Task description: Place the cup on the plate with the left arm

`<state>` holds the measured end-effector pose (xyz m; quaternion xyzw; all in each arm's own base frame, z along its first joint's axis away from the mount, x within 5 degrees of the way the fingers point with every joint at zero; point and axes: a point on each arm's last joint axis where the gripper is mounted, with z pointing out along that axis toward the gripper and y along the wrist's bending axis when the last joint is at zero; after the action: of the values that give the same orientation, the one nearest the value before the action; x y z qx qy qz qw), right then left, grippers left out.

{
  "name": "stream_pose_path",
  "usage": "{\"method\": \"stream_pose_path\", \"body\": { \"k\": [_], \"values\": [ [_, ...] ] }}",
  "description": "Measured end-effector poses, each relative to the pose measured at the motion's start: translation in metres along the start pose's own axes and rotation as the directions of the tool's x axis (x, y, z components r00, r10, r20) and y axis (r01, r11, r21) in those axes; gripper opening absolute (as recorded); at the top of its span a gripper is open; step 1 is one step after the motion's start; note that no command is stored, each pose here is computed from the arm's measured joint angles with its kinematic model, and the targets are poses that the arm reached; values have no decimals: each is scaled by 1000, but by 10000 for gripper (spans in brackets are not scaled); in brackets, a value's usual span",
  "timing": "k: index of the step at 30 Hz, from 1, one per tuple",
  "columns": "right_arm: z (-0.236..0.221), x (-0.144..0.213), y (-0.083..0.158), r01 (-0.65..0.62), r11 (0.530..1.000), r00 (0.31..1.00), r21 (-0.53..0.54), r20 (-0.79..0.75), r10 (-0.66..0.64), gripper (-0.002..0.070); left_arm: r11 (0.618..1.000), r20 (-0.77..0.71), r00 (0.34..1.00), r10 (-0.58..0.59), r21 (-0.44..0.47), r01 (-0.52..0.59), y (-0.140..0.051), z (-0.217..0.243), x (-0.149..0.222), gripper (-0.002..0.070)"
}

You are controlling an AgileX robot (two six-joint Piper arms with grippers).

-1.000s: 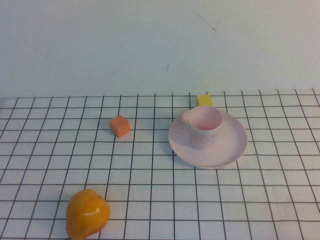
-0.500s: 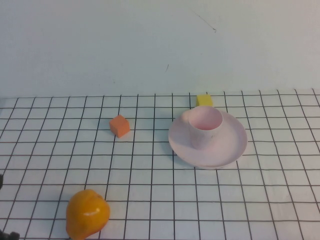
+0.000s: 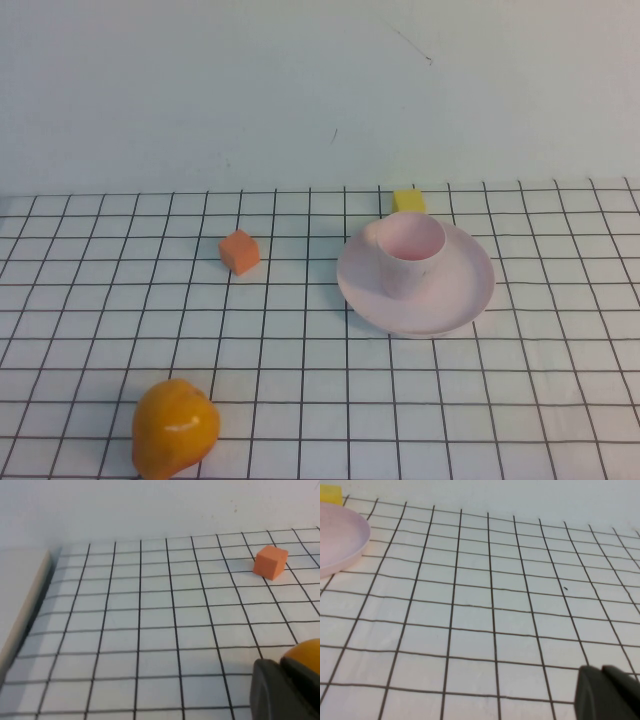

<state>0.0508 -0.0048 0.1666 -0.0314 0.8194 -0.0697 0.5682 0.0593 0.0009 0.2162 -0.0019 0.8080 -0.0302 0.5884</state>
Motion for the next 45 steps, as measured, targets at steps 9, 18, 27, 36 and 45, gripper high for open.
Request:
{"method": "stream_pose_path", "body": {
  "k": [9,18,27,36,45],
  "values": [
    [0,0,0,0,1000,1000,0,0,0,-2,972,-53,973,-223,-84,218,5,9,46,-1],
    [0,0,0,0,1000,1000,0,-2,0,-2,970,28,974,-223,-90,225,6,6,43,-2],
    [0,0,0,0,1000,1000,0,-2,0,-2,994,8,994,-105,-32,105,1,7,43,-2],
    [0,0,0,0,1000,1000,0,-2,0,-2,996,7,997,-82,-17,82,0,7,43,-2],
    [0,0,0,0,1000,1000,0,-2,0,-2,996,6,997,-82,-17,82,0,7,43,-2]
  ]
}}
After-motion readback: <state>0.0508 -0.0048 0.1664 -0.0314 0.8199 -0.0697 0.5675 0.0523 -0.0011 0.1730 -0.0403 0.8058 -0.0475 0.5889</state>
